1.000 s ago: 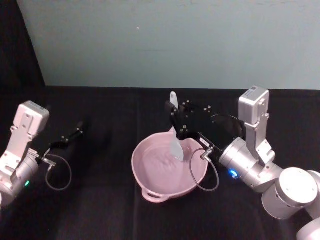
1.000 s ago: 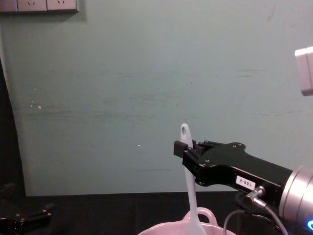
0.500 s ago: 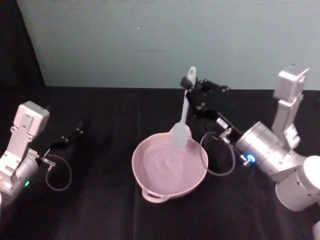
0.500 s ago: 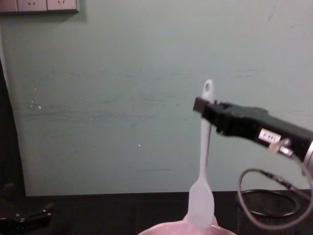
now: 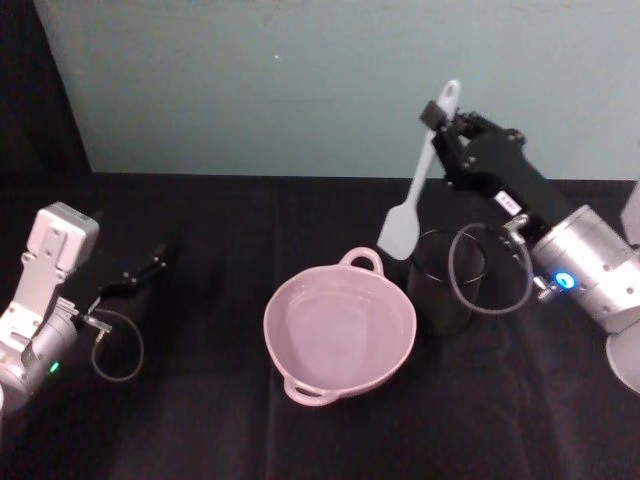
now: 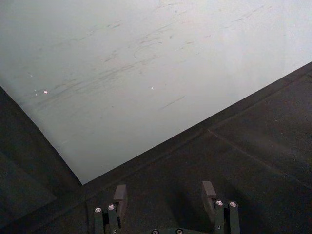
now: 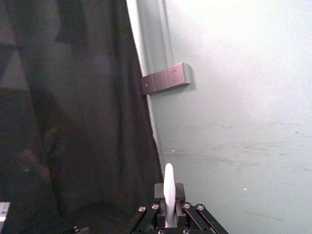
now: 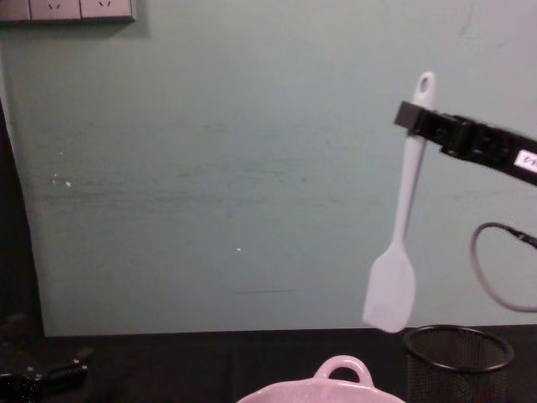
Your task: Use the one hand to pick up the spoon and stir the clear water in the bowl.
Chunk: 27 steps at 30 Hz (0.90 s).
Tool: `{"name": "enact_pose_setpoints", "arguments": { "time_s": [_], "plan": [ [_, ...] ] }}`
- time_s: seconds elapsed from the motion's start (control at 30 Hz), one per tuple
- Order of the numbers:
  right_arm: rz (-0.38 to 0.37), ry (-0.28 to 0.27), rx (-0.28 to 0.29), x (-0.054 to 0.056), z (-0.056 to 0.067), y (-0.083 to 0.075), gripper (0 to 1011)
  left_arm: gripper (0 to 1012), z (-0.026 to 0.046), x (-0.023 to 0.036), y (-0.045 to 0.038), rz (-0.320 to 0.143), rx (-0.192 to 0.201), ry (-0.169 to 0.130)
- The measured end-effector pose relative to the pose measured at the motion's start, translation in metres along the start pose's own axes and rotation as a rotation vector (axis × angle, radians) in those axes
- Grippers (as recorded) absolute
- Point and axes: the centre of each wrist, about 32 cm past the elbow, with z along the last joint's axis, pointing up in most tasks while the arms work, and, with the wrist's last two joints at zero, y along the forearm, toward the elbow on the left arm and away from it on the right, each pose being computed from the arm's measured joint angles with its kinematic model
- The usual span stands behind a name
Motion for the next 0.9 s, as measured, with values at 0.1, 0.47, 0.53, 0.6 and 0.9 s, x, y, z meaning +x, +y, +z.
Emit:
{"name": "enact_pose_setpoints", "arguments": {
  "time_s": [0.1, 0.47, 0.53, 0.6, 0.9],
  "plan": [
    [-0.02, -0.006, 0.006, 0.007, 0.005, -0.004, 117, 1005, 0.0, 0.0, 0.0, 0.0, 0.0, 0.0],
    [-0.12, -0.002, -0.01, 0.04, 0.003, -0.019, 116, 1005, 0.0, 0.0, 0.0, 0.0, 0.0, 0.0],
    [-0.135, 0.001, -0.018, 0.045, 0.0, -0.021, 117, 1005, 0.0, 0.0, 0.0, 0.0, 0.0, 0.0],
    [-0.143, 0.004, -0.022, 0.047, -0.002, -0.022, 116, 1005, 0.0, 0.0, 0.0, 0.0, 0.0, 0.0],
    [-0.167, 0.037, -0.05, 0.059, -0.016, -0.027, 117, 1005, 0.0, 0.0, 0.0, 0.0, 0.0, 0.0]
  ]
}}
